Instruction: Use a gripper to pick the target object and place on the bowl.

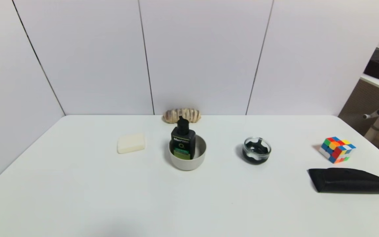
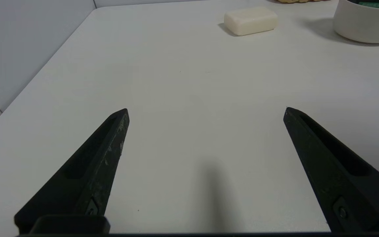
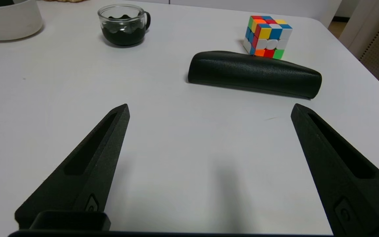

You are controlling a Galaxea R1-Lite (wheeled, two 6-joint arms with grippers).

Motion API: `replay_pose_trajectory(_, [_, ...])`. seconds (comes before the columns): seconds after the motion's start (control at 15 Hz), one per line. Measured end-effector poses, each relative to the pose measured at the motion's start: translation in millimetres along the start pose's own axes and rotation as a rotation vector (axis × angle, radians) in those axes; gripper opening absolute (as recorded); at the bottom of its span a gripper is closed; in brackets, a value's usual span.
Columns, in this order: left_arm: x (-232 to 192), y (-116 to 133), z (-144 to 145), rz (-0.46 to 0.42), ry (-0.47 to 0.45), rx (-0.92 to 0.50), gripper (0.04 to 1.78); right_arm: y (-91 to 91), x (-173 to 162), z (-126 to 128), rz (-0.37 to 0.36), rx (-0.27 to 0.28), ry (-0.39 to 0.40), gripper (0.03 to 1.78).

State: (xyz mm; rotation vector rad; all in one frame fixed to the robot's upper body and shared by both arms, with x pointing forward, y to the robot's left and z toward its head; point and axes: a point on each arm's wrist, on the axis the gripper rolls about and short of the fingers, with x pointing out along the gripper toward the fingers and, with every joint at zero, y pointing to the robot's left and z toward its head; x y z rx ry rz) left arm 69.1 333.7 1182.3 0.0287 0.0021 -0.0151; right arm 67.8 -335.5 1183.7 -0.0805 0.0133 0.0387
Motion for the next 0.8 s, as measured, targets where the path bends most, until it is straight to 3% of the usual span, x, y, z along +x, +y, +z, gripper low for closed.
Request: replay_pose_trajectory(0.8, [0.0, 0.0, 0.0, 0.000, 0.000, 0.000, 1.69, -0.2, 0.2, -0.1, -0.011, 0.001, -0.006, 1.70])
